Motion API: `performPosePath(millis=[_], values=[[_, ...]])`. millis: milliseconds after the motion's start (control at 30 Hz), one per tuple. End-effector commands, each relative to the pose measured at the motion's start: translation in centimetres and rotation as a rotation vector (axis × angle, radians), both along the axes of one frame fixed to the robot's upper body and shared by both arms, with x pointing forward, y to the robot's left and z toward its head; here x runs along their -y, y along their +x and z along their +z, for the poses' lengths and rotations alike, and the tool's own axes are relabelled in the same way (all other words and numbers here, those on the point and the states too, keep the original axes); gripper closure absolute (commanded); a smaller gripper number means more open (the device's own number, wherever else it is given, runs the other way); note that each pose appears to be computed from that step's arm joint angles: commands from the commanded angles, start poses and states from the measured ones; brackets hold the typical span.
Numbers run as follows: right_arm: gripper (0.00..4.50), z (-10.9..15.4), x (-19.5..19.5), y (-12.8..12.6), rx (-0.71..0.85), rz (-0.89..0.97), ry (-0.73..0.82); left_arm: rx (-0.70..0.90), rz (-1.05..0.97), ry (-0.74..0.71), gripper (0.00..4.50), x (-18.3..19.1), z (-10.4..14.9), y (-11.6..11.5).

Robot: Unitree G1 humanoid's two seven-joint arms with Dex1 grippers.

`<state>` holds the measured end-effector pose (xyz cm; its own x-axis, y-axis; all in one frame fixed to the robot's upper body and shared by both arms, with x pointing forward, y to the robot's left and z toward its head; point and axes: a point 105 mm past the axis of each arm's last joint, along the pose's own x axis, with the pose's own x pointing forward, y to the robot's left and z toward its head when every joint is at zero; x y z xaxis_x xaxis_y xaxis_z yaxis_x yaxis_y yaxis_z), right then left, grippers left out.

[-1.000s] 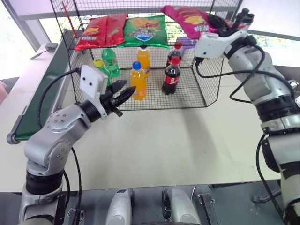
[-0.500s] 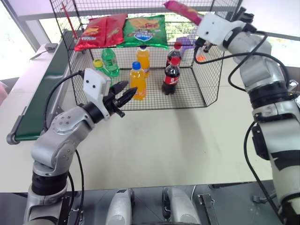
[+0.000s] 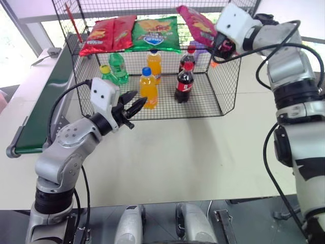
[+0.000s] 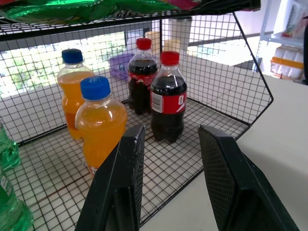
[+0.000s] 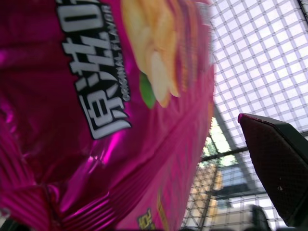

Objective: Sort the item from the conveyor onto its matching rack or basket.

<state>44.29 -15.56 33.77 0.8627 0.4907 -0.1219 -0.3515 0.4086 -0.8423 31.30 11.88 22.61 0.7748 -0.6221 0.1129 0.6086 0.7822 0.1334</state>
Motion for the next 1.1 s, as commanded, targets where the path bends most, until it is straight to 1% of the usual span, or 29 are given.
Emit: performPosePath(millis=[33, 233, 333, 500, 600, 667, 733, 800, 867, 967, 1033, 1100], values=[[0.06, 2.2, -0.1, -1.0, 0.003, 0.058, 0.039, 0.054, -0.002, -0.001, 2.7, 0.1, 0.9, -0.3], [0.06, 2.7, -0.9, -1.2, -0.014, 0.11, 0.098, 0.053, 0.011, 0.004, 2.7, -0.1, 0.7, -0.3], [0.06, 3.0, -1.3, -0.8, -0.004, 0.116, 0.171, 0.052, 0.013, 0.008, 2.7, 0.0, 0.5, -0.2], [0.06, 2.3, -2.3, -0.4, -0.075, 0.161, 0.287, 0.049, 0.014, 0.022, 2.7, 0.1, 0.1, 0.0], [0.06, 1.8, -3.3, -0.7, -0.132, 0.232, 0.324, 0.047, 0.016, 0.021, 2.7, 0.1, 0.1, 0.0], [0.06, 1.6, -3.7, -1.2, -0.159, 0.278, 0.334, 0.047, 0.016, 0.022, 2.7, 0.1, 0.1, 0.0], [0.06, 1.1, -4.0, -1.6, -0.18, 0.309, 0.307, 0.047, 0.02, 0.022, 2.7, 0.1, 0.0, 0.0], [0.06, 0.6, -3.9, -1.7, -0.187, 0.311, 0.297, 0.047, 0.023, 0.023, 2.7, 0.0, 0.0, 0.0], [0.06, 0.7, -3.7, -1.5, -0.177, 0.297, 0.312, 0.047, 0.024, 0.023, 2.7, 0.0, 0.0, 0.1], [0.06, 0.8, -2.8, -0.8, -0.138, 0.222, 0.315, 0.051, 0.03, 0.03, 2.7, 0.0, 0.0, 0.3], [0.06, 0.4, -2.2, -0.4, -0.121, 0.184, 0.276, 0.053, 0.031, 0.029, 2.7, 0.0, 0.0, 0.3], [0.06, 0.4, -2.0, -0.2, -0.108, 0.164, 0.268, 0.055, 0.03, 0.03, 2.7, 0.1, 0.0, 0.4]])
